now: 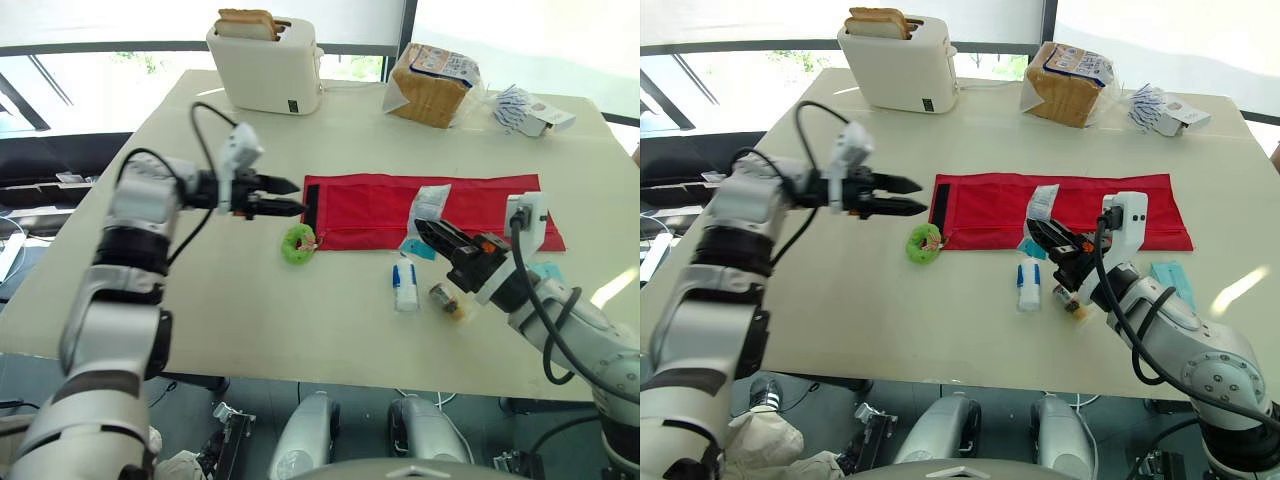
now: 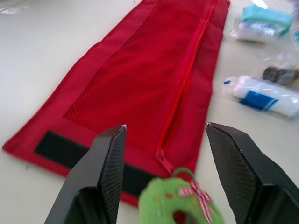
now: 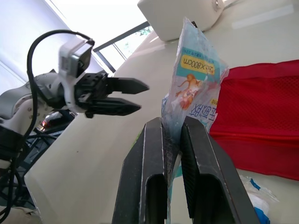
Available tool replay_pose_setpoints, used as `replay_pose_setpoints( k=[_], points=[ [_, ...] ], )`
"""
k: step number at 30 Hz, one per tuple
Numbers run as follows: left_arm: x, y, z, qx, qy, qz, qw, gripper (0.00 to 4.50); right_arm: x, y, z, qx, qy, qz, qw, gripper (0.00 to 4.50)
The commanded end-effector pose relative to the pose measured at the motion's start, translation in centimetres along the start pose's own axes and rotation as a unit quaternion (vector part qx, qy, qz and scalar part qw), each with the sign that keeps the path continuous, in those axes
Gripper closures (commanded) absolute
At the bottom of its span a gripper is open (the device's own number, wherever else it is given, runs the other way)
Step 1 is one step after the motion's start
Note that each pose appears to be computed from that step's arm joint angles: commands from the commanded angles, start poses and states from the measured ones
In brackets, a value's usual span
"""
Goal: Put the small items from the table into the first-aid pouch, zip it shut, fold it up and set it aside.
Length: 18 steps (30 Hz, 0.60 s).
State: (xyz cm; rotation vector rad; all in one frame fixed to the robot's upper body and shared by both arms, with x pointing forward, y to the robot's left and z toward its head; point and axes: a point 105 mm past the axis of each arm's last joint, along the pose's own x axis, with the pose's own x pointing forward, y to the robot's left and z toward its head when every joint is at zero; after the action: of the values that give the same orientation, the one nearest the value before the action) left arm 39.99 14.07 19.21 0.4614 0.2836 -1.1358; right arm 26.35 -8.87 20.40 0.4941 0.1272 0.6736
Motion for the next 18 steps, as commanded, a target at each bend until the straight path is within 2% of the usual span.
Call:
replay_pose_setpoints(
  k=[1,4,10,18],
  points=[
    [1.9,0.4,0.2,0.083,0.035,0.016,0.996,1.63,0.4,0.7,0.1,0.005,0.004,0.01,1.0,4.5],
    [3.7,0.2,-0.4,0.14,0.06,0.016,0.988,1.63,0.9,0.8,-0.3,0.008,0.014,0.007,1.0,4.5],
    [5.0,-0.5,-1.3,0.167,0.083,-0.013,0.982,1.63,1.1,1.1,-0.7,0.014,0.012,-0.007,1.0,4.5],
    [5.7,0.1,-2.5,0.206,0.113,0.014,0.972,1.63,1.3,1.1,-1.4,0.023,0.017,-0.015,0.999,4.5]
  ],
)
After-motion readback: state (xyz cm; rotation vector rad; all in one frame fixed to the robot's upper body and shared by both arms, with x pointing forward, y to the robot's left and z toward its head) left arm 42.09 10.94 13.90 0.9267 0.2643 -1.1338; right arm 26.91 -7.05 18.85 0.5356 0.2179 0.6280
